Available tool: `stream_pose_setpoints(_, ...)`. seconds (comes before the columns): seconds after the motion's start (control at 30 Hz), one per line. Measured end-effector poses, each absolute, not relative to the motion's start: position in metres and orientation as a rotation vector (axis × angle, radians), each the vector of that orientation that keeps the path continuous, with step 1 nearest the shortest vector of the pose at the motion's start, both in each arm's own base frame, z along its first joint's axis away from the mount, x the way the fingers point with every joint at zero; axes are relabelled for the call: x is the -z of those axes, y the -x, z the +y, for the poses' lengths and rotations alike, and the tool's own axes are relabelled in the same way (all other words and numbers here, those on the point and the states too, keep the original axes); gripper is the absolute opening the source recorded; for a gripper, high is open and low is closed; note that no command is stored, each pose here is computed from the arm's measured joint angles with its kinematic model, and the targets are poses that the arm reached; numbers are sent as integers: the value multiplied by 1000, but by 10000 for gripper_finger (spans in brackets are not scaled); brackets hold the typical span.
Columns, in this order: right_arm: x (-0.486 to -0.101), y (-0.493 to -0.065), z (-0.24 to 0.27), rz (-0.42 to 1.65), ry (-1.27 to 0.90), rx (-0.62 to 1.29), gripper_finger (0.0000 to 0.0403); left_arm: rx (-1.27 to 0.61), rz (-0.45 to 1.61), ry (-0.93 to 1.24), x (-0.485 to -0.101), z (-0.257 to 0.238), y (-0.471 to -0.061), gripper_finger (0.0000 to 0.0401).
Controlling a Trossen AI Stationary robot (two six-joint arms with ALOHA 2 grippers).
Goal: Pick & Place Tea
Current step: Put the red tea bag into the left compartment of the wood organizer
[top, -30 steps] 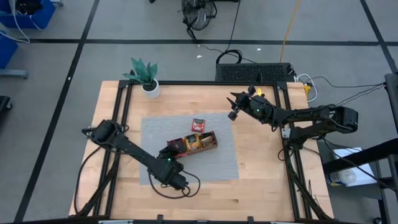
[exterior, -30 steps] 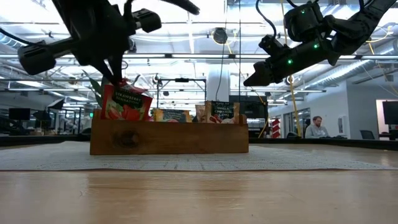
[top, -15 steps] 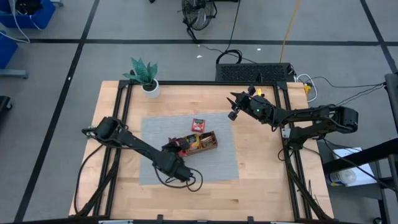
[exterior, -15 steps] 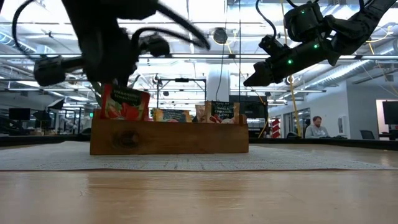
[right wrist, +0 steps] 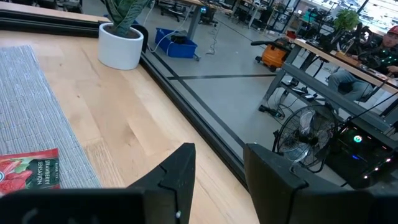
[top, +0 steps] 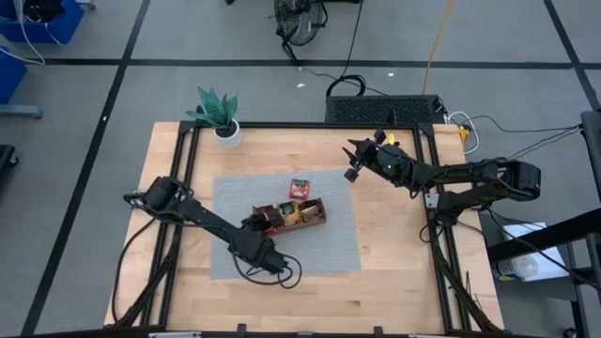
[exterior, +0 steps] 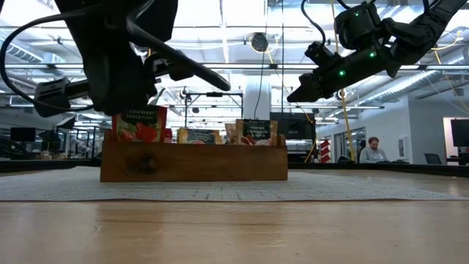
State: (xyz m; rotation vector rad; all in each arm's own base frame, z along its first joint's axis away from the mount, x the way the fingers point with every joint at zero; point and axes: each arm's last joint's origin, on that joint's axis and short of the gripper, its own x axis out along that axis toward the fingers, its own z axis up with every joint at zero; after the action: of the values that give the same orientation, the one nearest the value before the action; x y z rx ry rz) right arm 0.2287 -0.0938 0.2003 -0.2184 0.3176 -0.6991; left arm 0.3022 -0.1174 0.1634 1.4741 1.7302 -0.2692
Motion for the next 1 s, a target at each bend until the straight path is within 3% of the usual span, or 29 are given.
stream_pose_setpoints(0.33, -200, -229, -94, 318, 218, 699, 123, 120, 1682, -1350, -163, -123, -301, 80)
stream_pose_setpoints(0.77, -200, -229, -94, 320, 223, 699, 123, -19, 1706, -1265, -166, -124, -294, 205)
stream_pose_setpoints(1.0, -200, -229, -94, 320, 223, 699, 123, -85, 1745, -1256, -170, -128, -285, 241)
